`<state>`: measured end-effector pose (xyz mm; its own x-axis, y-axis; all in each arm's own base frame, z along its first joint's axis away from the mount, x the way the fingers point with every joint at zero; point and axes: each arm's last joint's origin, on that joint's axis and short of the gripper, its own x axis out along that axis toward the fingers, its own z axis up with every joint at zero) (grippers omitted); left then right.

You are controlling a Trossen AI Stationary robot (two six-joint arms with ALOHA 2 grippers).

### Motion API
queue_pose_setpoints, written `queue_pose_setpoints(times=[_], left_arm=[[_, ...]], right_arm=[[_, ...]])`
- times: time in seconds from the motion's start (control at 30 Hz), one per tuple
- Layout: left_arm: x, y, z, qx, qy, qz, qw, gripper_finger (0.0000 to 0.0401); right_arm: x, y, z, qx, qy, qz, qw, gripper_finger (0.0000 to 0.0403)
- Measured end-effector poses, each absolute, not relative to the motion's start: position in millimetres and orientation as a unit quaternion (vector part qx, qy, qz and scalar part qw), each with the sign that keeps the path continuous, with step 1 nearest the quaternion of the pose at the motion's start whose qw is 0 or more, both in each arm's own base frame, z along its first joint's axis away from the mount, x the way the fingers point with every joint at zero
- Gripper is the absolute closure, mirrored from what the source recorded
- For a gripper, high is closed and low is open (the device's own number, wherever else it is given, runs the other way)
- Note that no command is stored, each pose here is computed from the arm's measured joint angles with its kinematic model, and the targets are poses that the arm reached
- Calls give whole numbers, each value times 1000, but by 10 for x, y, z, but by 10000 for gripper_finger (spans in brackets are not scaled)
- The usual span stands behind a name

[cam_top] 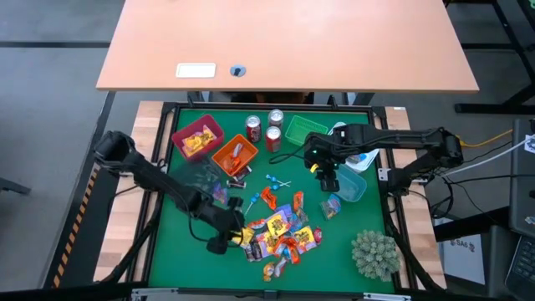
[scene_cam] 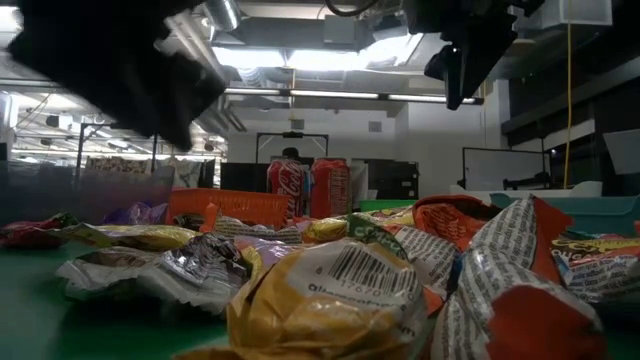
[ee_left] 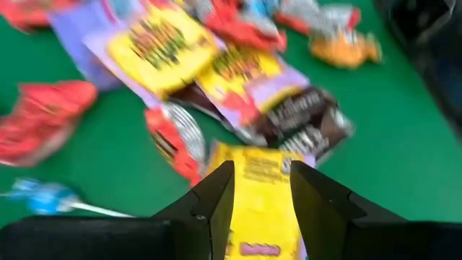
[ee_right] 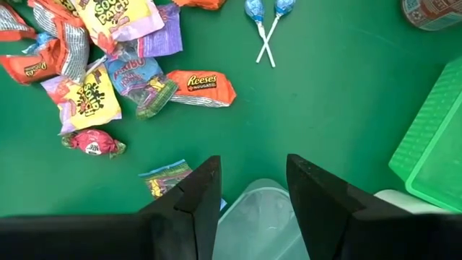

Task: Sort candy
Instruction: Put the yellow candy into the red bin

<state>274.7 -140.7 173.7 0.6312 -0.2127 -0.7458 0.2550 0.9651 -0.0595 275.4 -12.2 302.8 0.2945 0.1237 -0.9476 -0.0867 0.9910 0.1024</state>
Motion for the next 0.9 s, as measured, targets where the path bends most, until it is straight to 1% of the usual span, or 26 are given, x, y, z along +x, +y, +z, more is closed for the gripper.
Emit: queue_pose_setpoints(times=[0.33, 0.57, 0.7, 0.9], left_arm=[[2769, -1515, 1369, 51, 460, -128, 877, 276], [2791, -1524, 1239, 58, 476, -123, 869, 282], [2787, -1516, 1240, 59, 478, -120, 868, 314], [2781, -1514, 1240, 25, 485, -101, 868, 387]], right_arm=[[2756, -102, 3030, 34, 587, 90, 804, 246], [2757, -102, 3029, 34, 587, 90, 804, 246], [2757, -102, 3028, 34, 587, 90, 804, 246], [2750, -90, 3028, 64, 590, 93, 799, 246]])
